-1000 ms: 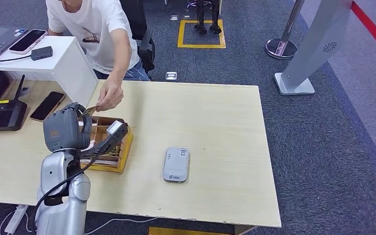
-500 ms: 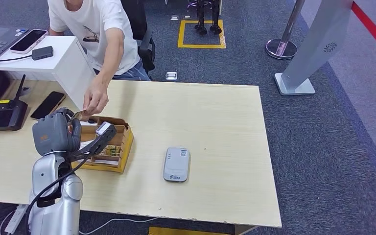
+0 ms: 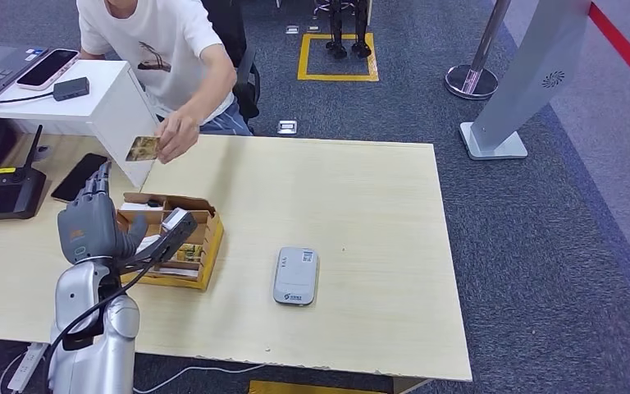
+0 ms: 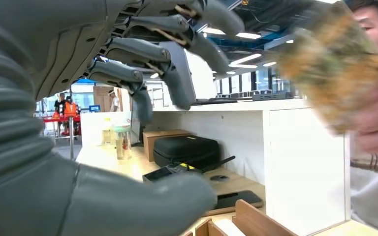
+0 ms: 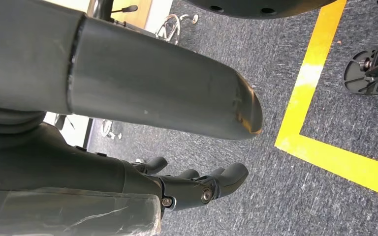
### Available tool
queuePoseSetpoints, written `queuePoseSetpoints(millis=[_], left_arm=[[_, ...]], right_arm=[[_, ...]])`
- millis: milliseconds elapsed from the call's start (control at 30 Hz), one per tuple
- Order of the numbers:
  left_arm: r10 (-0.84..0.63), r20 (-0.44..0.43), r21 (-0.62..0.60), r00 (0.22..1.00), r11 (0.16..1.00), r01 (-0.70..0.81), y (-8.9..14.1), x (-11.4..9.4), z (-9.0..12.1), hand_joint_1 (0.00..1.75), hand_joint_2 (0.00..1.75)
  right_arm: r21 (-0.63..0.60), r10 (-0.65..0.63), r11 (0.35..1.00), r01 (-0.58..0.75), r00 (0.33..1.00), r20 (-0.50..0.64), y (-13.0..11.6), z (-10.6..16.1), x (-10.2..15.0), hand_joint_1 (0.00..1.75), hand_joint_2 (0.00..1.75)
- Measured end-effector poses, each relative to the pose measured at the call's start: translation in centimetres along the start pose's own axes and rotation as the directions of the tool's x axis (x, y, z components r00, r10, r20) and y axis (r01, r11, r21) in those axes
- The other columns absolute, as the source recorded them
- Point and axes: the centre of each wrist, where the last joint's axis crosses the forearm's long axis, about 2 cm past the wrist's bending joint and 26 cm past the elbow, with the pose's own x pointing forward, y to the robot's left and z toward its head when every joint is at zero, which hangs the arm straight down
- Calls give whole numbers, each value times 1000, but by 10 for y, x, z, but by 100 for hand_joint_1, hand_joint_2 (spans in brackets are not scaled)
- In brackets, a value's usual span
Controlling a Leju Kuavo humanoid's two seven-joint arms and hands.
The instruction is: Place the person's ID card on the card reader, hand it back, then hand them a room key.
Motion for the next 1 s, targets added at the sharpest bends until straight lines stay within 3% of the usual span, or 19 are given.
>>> queuePoseSetpoints(millis=[100,167,300,533,1000], left_arm=[[2,5,1,1000,1000,-2,0,0,1,0,0],[2,6,2,1000,1000,-2,1,0,1,0,0],[4,7,3,1000,1000,-4,1,1,2,0,175],[-3,43,-66,999,998,6,-5,4,12,0,175],[-74,286,-156,955,980,123,-15,32,50,0,175]], right_arm=[[1,0,1000,0,1000,0,0,0,0,0,0],[1,0,1000,0,1000,-1,0,0,0,0,0],[1,0,1000,0,1000,-1,0,0,0,0,0],[5,-9,1000,9,1000,0,0,0,0,0,0],[19,-34,999,34,999,13,0,0,-1,0,0]])
